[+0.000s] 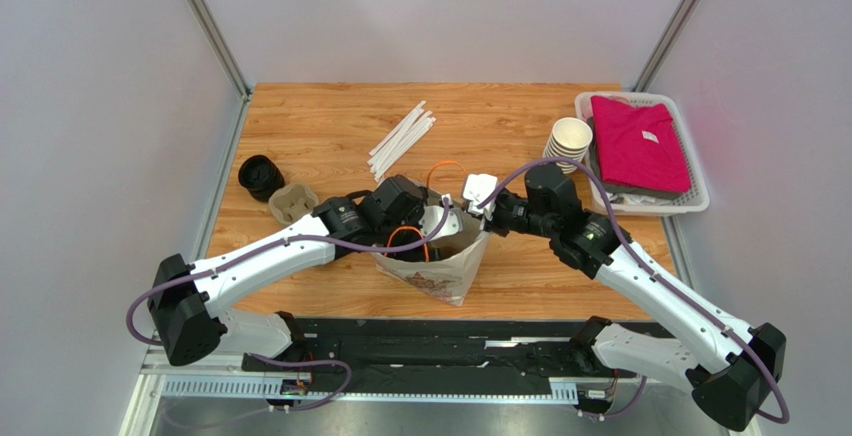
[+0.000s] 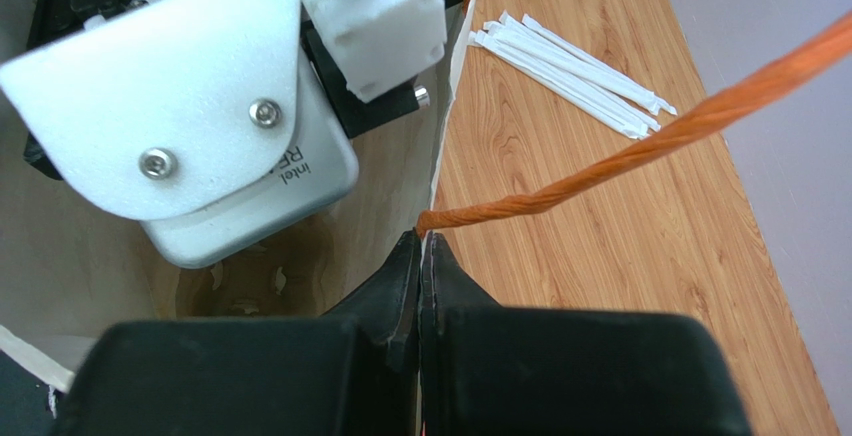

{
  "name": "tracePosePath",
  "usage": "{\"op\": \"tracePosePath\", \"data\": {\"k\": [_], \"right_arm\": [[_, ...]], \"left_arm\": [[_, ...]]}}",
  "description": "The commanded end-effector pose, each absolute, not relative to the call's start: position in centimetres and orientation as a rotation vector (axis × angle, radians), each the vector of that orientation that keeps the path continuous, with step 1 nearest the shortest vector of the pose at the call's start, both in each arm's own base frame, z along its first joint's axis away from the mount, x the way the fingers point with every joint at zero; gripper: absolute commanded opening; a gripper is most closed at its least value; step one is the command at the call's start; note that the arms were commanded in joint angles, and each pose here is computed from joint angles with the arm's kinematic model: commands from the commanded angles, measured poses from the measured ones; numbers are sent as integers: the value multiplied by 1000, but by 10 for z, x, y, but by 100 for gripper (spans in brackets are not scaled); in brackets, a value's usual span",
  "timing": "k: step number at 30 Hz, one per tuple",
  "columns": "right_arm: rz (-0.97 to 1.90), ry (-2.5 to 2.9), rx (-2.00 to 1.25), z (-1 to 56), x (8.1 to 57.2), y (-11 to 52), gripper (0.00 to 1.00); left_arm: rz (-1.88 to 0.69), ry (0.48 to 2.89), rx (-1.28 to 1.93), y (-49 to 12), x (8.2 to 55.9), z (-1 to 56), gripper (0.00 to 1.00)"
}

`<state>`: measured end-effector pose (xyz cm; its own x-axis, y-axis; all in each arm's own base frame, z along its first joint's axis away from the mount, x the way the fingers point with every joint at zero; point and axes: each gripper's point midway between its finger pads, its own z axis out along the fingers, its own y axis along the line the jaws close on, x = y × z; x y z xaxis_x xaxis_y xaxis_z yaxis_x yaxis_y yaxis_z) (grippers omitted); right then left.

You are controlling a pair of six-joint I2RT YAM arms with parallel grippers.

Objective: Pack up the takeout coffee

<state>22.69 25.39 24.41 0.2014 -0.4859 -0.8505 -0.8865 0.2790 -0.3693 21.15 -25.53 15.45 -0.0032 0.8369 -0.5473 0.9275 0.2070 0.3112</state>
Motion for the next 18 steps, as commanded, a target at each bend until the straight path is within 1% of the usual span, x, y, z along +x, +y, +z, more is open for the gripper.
{"op": "tracePosePath", "data": {"k": [1,12,18], "right_arm": [[432,1372,-1361,262,232,258,0],[421,1357,-1364,263,233,257,0],[419,1348,-1370,264,233,257,0]], "left_arm": [[-250,1792,1609,-258,202,176,98],[-386,1784,1595,-260,185,196,99],[-444,1792,1554,-263,185,213,99]]}}
